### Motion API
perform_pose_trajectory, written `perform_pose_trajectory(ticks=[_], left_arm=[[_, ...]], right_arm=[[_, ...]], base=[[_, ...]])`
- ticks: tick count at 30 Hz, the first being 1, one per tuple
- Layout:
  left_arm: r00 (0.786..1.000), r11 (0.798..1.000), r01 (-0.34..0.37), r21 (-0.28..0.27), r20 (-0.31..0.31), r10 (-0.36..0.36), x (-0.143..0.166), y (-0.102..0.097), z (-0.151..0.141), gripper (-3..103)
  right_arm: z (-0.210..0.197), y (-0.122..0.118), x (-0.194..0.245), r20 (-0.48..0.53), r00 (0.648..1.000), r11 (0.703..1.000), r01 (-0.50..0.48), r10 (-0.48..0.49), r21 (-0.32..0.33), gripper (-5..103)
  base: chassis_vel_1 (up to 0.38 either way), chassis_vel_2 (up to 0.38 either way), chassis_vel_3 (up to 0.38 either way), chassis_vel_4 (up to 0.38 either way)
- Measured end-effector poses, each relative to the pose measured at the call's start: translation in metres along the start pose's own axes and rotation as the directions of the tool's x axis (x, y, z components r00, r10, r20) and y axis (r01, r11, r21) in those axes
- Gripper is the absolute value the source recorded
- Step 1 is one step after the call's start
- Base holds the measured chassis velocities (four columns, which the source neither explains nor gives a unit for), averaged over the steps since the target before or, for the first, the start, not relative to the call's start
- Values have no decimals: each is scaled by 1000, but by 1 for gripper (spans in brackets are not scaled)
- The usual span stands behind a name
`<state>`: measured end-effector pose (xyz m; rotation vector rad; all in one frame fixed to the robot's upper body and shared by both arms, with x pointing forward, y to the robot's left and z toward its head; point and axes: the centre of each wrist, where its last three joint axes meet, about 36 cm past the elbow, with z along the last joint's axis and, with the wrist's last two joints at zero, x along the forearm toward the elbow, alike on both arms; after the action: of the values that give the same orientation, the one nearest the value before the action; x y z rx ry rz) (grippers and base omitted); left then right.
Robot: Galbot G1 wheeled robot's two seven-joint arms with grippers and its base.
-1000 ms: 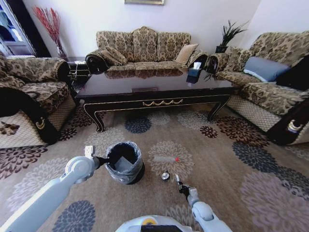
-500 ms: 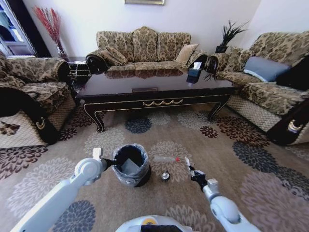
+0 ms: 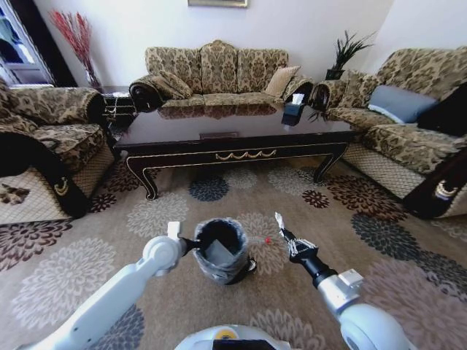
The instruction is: Move to the front of the table and pick up the trash from the floor, then place it into the trash bin.
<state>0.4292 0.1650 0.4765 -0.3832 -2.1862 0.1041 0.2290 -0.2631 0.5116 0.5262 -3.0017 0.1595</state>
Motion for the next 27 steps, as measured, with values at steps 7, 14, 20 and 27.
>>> perform_pose_trajectory(ticks=[7,14,20,27], left_arm=[[997,993,-64,-96,-44,61,-9,-39,1,0],[994,988,-100,-118,-61,94,-13,-58,5,0],[994,988,-100,-118,-63,93,-12,-58,6,0],[995,990,-92,-105,-58,86,-10,-53,6,0]], right_arm=[[-2,10,6,10,999,999,33,-33,33,0],[9,13,7,-11,998,996,58,-57,65,0],[20,16,9,-31,994,990,103,-101,100,2],[32,14,7,-59,991,986,126,-120,109,29]], base=[[0,0,0,0],[0,0,0,0],[0,0,0,0],[0,0,0,0]])
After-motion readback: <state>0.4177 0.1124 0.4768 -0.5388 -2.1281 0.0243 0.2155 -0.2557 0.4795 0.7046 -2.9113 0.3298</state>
